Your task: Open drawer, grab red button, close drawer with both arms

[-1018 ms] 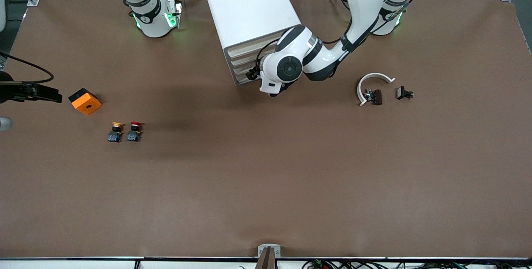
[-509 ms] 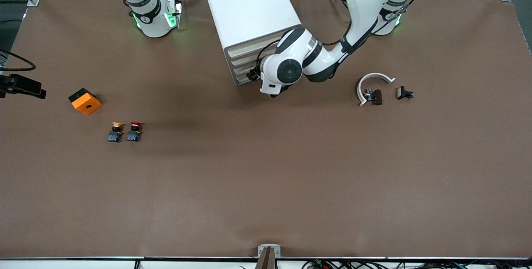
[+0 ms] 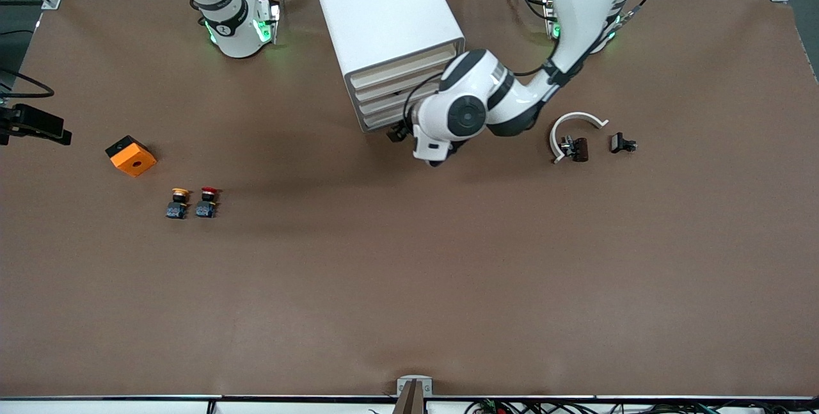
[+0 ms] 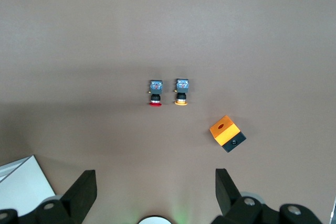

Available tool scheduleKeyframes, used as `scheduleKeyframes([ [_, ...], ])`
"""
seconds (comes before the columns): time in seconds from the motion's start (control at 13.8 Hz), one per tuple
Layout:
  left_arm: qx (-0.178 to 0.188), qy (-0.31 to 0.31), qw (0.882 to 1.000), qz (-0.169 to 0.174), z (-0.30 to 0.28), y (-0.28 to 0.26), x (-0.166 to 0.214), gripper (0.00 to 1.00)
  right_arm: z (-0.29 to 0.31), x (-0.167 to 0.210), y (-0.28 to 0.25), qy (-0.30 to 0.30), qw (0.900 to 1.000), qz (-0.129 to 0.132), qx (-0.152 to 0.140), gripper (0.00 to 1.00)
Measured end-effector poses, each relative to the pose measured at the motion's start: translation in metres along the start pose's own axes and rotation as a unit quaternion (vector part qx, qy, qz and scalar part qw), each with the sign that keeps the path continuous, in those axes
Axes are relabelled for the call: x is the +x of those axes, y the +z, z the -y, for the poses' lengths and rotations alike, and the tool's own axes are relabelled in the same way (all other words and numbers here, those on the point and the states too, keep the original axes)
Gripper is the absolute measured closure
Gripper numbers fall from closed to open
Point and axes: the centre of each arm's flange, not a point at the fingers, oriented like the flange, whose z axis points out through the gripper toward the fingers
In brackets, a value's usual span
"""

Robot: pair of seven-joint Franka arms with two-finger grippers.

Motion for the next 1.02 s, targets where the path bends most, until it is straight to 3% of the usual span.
scheduleKeyframes([
  [0.22,-0.014,0.007,0.998,-0.067,0.003,-0.067,0.038,0.0,-0.009,-0.026,-0.021,0.031,0.999,0.0,0.034,0.0],
  [0.44,-0.016,-0.004,0.995,-0.097,0.01,-0.123,0.067,0.0,-0.006,-0.039,-0.027,0.049,0.998,-0.001,0.041,0.0],
  [1.02,0.022,0.04,0.991,-0.124,0.043,-0.184,0.08,0.0,-0.015,-0.089,-0.03,0.057,0.997,-0.019,0.039,0.0],
])
